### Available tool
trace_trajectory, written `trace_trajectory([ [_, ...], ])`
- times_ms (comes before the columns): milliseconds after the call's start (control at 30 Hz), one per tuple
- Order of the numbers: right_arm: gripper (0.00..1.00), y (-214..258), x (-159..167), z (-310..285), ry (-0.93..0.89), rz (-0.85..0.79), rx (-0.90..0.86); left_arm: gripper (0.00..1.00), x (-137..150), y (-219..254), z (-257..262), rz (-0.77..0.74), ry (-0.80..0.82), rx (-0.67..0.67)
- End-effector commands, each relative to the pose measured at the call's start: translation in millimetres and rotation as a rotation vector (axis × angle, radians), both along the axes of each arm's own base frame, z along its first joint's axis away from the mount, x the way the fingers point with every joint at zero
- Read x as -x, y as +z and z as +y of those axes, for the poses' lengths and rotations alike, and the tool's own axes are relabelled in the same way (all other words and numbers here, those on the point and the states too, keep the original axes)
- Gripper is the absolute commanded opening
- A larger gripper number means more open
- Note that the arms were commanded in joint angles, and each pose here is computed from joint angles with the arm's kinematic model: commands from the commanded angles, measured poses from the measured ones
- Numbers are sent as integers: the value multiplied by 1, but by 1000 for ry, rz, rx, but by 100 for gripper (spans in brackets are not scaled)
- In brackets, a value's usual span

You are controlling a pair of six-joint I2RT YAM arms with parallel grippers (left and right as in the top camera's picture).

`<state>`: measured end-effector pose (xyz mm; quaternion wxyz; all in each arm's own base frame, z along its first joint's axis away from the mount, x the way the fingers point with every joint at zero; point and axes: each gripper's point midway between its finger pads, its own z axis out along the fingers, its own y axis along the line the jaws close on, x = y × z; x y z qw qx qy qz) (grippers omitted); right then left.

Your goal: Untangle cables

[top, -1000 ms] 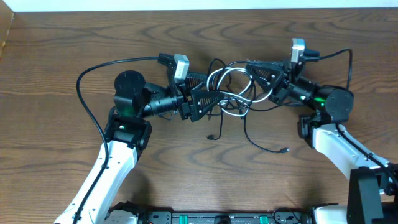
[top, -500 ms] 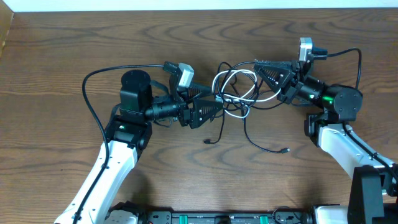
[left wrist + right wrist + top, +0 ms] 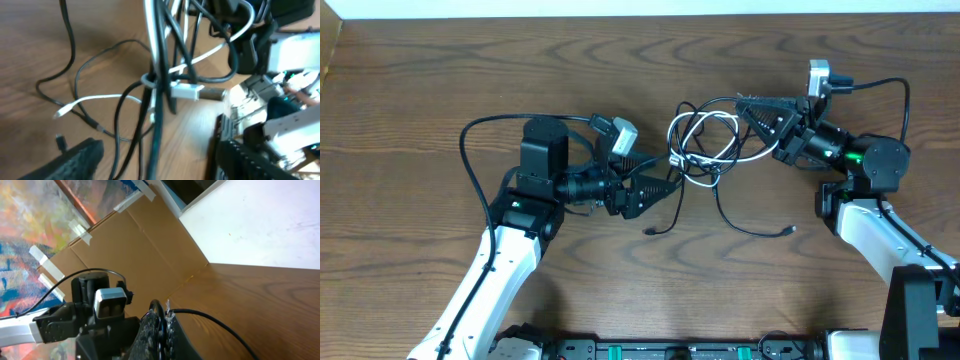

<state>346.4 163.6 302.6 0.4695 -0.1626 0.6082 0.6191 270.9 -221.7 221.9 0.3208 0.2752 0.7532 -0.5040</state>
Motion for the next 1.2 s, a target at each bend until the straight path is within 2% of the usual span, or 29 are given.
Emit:
trace_trajectory([
  [0,1,1,-2,-4,-17,5,-8,65,-9,-8,8,-18,75,-77],
  [200,1,-1,-3,-8,-26,10,-6,43,-23,-45,32,69,246,-251],
  [533,1,-1,-3,-8,-27,4,-3,40,-41,-75,74,88,469,-472],
  [667,1,-1,-3,-8,-27,4,-3,36,-49,-89,106,131,645,-589],
  [867,1,-1,-3,-8,-28,4,-4,35,-55,-93,132,150,802,-664],
  [900,1,-1,-3,-8,-28,4,-4,28,-56,-93,137,154,833,-671],
  [967,1,-1,-3,-8,-27,4,-3,23,-59,-93,147,159,900,-691],
  [1067,1,-1,-3,-9,-28,4,-3,19,-62,-91,166,153,1012,-731],
  [1167,1,-2,-4,-10,-31,5,-2,19,-64,-88,183,134,1104,-775],
])
